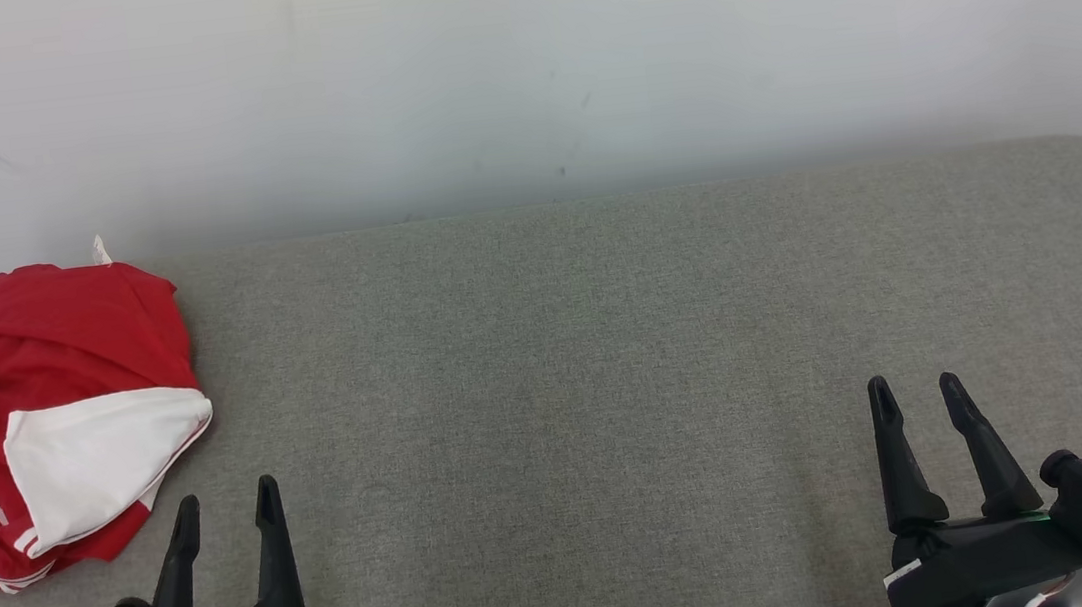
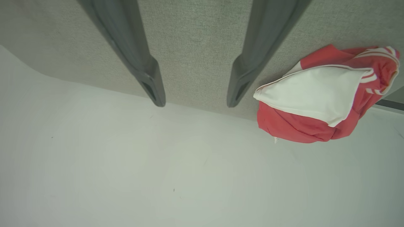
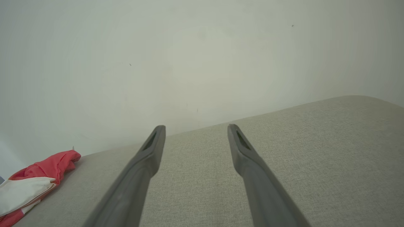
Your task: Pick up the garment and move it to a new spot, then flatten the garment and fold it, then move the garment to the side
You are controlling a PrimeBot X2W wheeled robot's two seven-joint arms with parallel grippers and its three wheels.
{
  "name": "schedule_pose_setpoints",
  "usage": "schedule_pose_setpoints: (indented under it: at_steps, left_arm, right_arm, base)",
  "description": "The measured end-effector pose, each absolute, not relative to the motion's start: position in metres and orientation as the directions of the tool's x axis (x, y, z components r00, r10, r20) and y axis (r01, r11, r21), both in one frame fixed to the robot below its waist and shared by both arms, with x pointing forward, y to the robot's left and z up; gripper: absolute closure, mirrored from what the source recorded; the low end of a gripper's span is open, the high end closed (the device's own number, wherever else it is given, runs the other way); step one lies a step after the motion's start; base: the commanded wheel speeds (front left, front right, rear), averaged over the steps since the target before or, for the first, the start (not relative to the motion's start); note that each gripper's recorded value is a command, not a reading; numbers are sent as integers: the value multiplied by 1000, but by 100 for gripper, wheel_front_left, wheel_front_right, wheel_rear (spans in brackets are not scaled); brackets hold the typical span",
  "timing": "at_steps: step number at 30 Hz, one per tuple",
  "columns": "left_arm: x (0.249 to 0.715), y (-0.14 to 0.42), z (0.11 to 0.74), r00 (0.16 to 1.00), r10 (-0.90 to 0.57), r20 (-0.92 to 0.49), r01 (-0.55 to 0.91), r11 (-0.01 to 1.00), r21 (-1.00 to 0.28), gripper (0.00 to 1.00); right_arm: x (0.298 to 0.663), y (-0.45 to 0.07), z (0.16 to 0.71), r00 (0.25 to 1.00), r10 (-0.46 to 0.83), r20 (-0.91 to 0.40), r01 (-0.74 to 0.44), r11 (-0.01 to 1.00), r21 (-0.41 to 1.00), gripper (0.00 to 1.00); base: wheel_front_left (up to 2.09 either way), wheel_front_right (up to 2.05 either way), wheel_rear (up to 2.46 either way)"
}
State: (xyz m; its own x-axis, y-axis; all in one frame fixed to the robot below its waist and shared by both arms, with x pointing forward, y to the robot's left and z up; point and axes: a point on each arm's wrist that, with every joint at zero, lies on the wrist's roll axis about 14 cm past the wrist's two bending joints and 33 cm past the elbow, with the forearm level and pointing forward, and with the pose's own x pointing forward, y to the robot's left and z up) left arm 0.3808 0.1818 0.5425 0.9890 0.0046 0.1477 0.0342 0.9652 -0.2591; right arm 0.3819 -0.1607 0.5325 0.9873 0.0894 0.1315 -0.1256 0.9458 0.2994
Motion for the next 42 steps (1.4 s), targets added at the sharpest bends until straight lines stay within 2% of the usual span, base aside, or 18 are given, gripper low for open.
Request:
schedule_pose_setpoints:
  at_steps: [24, 42]
  left_arm:
    - [379, 177, 551, 979, -25, 201, 42, 996, -85, 0]
    - [374, 173, 544, 979, -46, 198, 57, 997, -51, 0]
  right_arm:
    - [380, -168, 538, 982, 90, 168, -108, 989, 98, 0]
    - [376, -165, 535, 980, 95, 174, -116, 987, 113, 0]
  base:
    - [0, 0, 0]
    - [0, 0, 0]
